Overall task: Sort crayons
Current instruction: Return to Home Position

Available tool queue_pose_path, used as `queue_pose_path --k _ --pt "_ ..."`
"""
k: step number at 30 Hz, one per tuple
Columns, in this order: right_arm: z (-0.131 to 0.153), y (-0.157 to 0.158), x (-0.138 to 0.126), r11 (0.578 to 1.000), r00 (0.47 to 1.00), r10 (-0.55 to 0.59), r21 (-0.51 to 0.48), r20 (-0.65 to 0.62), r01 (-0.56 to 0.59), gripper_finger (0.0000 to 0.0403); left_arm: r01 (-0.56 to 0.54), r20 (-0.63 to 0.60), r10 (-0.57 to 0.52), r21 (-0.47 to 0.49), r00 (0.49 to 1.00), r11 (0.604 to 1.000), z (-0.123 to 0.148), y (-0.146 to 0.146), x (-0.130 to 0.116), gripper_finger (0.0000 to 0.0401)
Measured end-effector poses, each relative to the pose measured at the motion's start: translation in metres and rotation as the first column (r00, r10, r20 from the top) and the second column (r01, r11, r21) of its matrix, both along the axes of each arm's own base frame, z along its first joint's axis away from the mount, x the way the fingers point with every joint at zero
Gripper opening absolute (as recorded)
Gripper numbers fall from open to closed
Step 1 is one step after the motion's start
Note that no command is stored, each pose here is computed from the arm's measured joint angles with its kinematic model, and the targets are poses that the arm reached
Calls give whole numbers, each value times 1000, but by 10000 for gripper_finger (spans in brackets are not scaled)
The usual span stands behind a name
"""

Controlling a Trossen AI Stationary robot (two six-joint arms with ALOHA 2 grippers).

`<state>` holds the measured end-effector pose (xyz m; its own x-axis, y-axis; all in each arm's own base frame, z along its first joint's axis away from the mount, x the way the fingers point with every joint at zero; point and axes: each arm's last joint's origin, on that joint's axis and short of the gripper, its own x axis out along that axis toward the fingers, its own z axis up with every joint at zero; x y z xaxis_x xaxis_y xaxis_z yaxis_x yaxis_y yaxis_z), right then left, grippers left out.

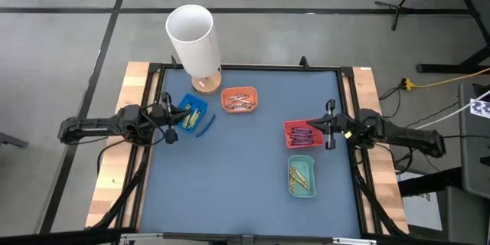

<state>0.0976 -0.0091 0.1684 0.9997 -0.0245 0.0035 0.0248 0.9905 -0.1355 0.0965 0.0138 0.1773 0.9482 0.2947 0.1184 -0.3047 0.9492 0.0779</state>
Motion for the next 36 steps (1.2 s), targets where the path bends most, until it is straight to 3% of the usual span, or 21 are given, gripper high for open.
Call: queue_pose_path --k 5,21,36 --pt "0 -7 -1 998 998 -60 -1 -1 60 5 -6 -78 0 -78 997 997 -9 2 1 0" --pt "-2 -10 -1 986 986 -163 13 -22 163 5 26 -93 -33 -82 995 996 -11 2 2 0" --pt "-2 -10 -1 986 986 -167 12 -22 167 5 22 -95 -29 -76 995 997 -11 2 2 0"
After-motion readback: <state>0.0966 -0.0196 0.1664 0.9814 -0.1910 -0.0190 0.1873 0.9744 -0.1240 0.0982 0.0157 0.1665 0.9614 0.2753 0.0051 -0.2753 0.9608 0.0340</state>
